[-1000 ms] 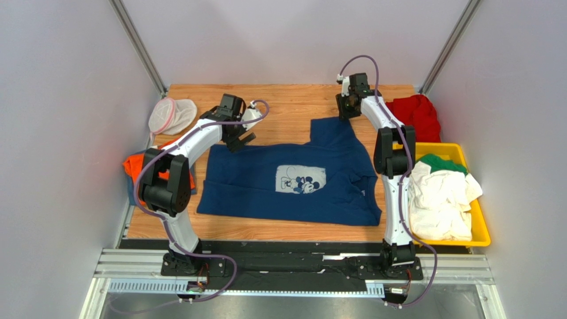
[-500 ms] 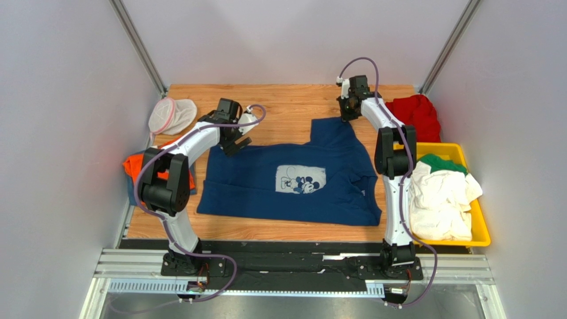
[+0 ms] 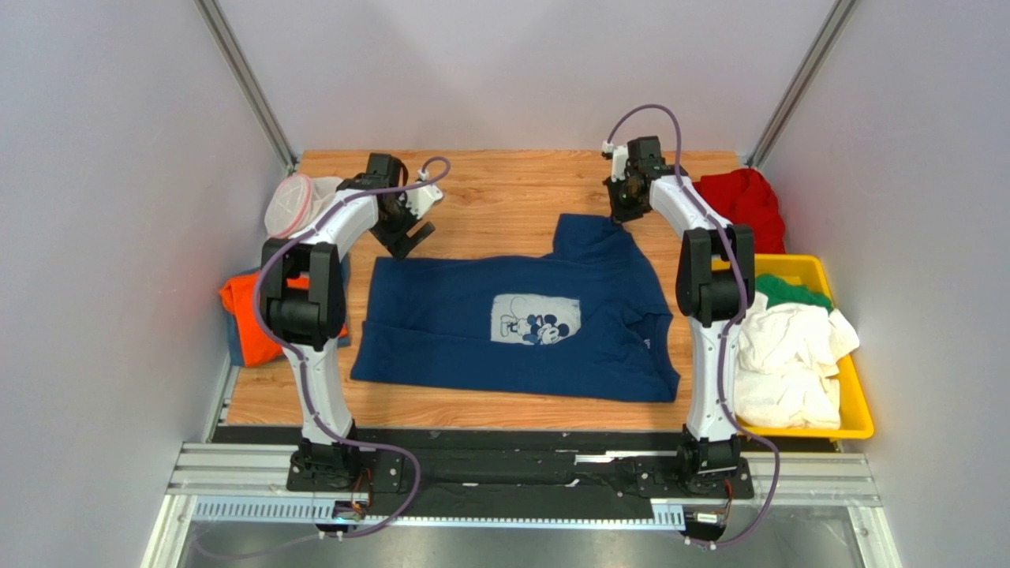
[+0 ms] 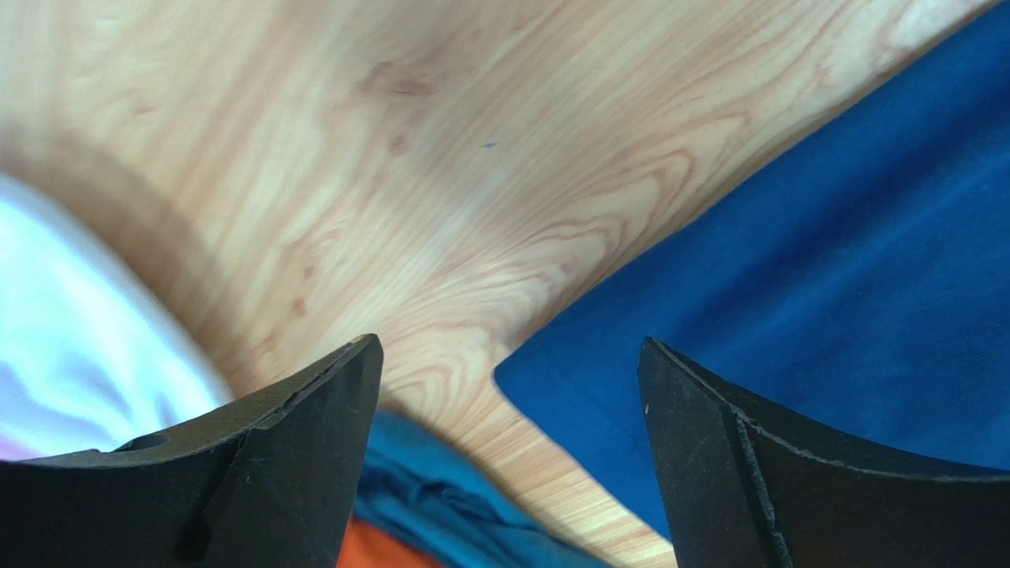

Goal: Fold and stack the t-shirts
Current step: Fold the tshirt

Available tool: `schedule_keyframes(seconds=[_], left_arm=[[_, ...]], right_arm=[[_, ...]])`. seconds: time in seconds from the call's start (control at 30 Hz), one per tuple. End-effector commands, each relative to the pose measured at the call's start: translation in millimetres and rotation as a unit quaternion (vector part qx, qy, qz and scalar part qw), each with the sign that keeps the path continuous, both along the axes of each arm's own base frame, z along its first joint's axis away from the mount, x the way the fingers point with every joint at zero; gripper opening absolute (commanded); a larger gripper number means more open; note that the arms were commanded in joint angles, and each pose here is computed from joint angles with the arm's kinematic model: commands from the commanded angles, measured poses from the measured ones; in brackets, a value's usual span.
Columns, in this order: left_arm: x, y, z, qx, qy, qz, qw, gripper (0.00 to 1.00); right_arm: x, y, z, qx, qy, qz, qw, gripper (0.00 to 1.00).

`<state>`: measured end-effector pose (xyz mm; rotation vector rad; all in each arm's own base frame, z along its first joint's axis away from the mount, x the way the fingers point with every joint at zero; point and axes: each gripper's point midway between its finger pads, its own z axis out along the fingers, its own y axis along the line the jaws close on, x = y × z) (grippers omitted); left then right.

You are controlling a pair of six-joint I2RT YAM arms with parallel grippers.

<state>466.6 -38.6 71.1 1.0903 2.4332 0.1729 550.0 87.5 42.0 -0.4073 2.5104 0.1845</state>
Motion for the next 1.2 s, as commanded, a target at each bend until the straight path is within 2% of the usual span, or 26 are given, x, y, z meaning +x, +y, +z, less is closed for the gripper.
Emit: schedule_keyframes(seconds=[0.0, 0.37, 0.47, 0.5, 0.57, 0.83, 1.07, 1.17], left_arm=[[-8, -7, -8, -0.049, 0.043, -0.006, 0.998, 0.87], [-12, 9, -25, -0.066, 0.081, -0.004, 0.994, 0.76], [-15, 11, -33, -0.067, 0.096, -0.006, 0.993, 0.64], [-16, 12, -35, -0.066, 0.099, -0.009, 0.993, 0.56], [-17, 13, -38, -0.069, 0.104, -0.010, 0.992, 0.46], [-18, 17, -47, -0.072, 0.123, -0.010, 0.990, 0.33], [-13, 19, -34, -0.069, 0.099, 0.001, 0.993, 0.00], [-10, 20, -23, -0.069, 0.084, 0.010, 0.994, 0.00]], right_arm=[[0, 3, 55, 0.008, -0.051, 0.014, 0.999, 0.00], [-6, 9, 79, 0.024, -0.064, 0.019, 0.998, 0.00], [-9, 9, 81, 0.025, -0.063, 0.020, 0.997, 0.00], [-9, 9, 81, 0.025, -0.064, 0.021, 0.997, 0.00], [-12, 9, 80, 0.023, -0.060, 0.021, 0.998, 0.00], [-21, 8, 78, 0.023, -0.054, 0.023, 0.998, 0.00], [-29, 7, 77, 0.024, -0.049, 0.023, 0.998, 0.00], [-33, 10, 82, 0.024, -0.051, 0.027, 0.998, 0.00]])
